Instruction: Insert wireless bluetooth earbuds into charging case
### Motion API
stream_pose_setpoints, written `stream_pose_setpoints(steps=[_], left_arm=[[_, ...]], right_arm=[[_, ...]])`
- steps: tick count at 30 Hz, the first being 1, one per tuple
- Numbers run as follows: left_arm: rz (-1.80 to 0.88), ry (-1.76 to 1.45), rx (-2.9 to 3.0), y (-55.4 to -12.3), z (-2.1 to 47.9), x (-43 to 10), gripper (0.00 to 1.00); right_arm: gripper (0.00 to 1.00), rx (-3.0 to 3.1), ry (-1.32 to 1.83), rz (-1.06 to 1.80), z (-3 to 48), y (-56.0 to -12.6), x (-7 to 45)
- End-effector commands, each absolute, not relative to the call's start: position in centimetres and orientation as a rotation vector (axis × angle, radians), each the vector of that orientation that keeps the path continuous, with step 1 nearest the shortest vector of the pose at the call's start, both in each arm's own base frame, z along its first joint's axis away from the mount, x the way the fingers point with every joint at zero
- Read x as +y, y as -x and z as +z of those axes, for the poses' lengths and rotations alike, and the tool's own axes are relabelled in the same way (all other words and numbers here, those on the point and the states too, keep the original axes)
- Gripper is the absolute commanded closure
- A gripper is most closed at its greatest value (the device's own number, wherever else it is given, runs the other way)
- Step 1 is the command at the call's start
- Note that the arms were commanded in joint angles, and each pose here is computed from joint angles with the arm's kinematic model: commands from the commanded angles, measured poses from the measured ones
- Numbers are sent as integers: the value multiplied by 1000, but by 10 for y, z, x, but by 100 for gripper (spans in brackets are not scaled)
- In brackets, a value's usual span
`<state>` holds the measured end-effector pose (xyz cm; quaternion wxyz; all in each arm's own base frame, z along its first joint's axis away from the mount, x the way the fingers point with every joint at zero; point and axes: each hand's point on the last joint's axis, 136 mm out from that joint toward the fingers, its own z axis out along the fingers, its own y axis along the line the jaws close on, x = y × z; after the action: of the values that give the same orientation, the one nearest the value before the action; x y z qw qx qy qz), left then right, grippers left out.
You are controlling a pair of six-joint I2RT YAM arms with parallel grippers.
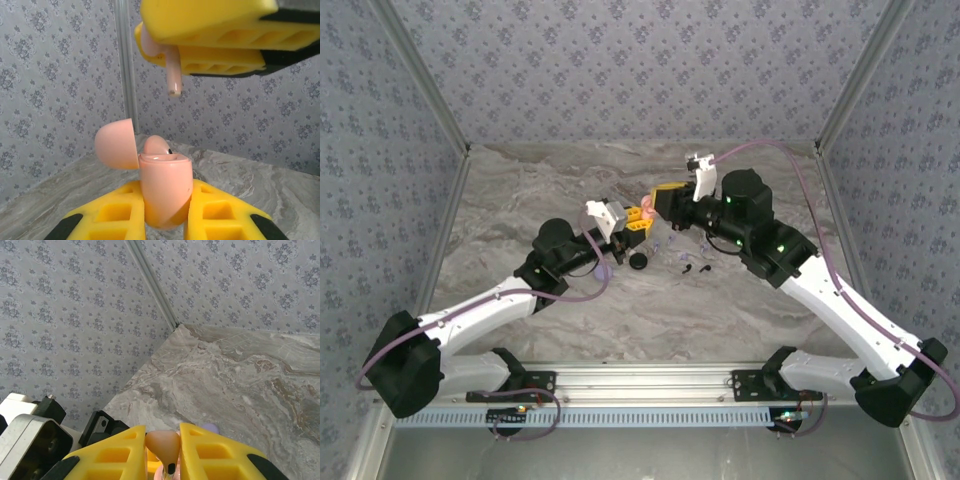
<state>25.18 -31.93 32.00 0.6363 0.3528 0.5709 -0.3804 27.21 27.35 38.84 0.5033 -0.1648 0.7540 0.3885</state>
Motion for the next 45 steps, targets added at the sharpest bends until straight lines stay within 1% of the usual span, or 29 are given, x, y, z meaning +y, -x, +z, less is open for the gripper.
stream_pose_setpoints(steps=[1,10,12,16,23,30,38,45], left_arm=[[-896,-775,1221,-249,351,-321,100],[-895,-766,1224,-250,352,-321,100],[-894,-766,1225,-250,351,-321,100],[-897,-765,1224,-250,352,-321,100],[-901,-768,1221,-249,352,-321,100],[-902,-763,1223,-250,352,-321,100],[-910,-753,1227,-250,352,-321,100],[-925,-743,1229,-250,352,-321,100]], right_arm=[[78,1830,391,966,383,-271,278],[78,1852,392,977,377,-269,280],[78,1892,393,965,359,-270,281],[78,1902,388,959,354,-272,281],[78,1903,389,957,354,-272,282],[78,1846,386,950,371,-273,279],[79,1797,366,937,379,-279,278],[79,1796,373,928,376,-282,281]])
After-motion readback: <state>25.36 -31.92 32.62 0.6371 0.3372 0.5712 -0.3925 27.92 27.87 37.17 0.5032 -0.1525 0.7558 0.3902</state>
